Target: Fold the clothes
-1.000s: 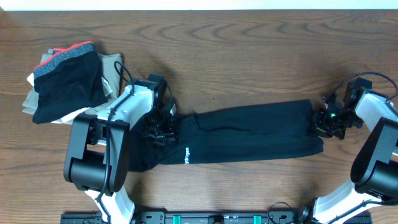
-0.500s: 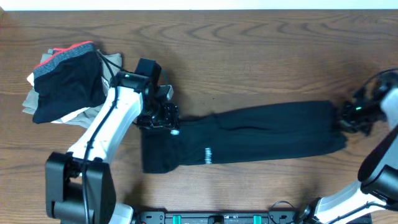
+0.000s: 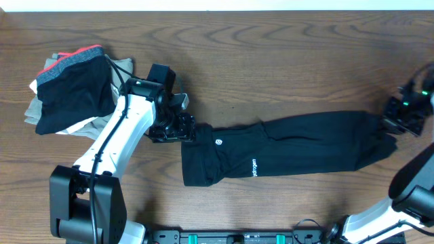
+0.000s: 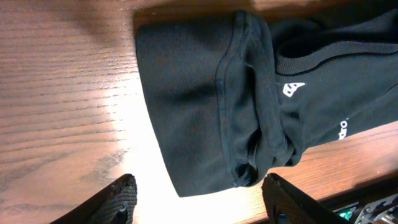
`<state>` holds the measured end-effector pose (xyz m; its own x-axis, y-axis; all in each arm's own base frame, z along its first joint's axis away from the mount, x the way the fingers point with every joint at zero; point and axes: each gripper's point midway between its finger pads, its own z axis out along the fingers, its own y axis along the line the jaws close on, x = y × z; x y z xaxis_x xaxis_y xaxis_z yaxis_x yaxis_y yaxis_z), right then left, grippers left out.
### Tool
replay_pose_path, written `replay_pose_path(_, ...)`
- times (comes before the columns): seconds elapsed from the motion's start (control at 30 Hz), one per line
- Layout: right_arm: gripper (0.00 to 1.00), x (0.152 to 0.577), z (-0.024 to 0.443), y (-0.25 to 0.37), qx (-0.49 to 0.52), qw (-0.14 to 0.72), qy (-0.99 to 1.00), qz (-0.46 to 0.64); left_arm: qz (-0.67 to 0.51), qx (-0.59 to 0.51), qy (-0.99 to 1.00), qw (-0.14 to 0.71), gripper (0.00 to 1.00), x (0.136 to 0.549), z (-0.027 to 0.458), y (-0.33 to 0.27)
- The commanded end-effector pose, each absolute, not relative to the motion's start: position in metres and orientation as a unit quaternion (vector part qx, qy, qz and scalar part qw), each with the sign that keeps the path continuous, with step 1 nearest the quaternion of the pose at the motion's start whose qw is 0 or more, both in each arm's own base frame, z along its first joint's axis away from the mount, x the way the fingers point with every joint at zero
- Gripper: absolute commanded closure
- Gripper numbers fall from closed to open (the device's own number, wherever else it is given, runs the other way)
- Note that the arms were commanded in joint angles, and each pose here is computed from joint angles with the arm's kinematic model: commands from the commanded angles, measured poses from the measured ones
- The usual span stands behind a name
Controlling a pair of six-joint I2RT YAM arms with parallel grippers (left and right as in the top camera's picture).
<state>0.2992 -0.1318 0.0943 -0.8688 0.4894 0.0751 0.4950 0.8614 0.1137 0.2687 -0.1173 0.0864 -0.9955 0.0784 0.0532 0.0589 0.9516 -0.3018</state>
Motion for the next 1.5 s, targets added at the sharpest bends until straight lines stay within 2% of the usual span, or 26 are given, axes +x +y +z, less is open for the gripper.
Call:
replay_pose_path(0.0, 0.99, 0.311, 0.110, -0.096, -0.190, 0.011, -0.979, -0.068, 0.148, -0.036, -0.988, 0.030, 0.33, 0.271, 0.088, -0.116)
replay_pose_path(0.5, 0.99, 0.300, 0.105, 0.041, 0.014, 0.072, -0.996, -0.056, 0.148, -0.036, -0.988, 0.030, 0.33, 0.271, 0.088, -0.116)
replay_pose_path(1.0, 0.99, 0.288, 0.100, 0.088, 0.081, 0.077, -0.993, -0.035, 0.148, -0.036, -0.988, 0.030, 0.33, 0.271, 0.088, -0.116)
replay_pose_path(1.07, 0.93, 0.287, 0.100, 0.093, 0.090, 0.078, -0.992, -0.034, 0.148, -0.036, -0.988, 0.030, 0.33, 0.271, 0.088, -0.116)
replay_pose_path(1.13, 0.78, 0.285, 0.100, 0.099, 0.099, 0.078, -0.991, -0.034, 0.148, -0.036, -0.988, 0.030, 0.33, 0.271, 0.088, -0.116)
replay_pose_path(1.27, 0.68, 0.282, 0.100, 0.105, 0.111, 0.079, -0.990, -0.033, 0.148, -0.036, -0.988, 0.030, 0.33, 0.271, 0.088, -0.116)
replay_pose_path(1.47, 0.69, 0.284, 0.100, 0.101, 0.111, 0.076, -0.991, -0.020, 0.148, -0.036, -0.988, 0.031, 0.33, 0.270, 0.088, -0.116)
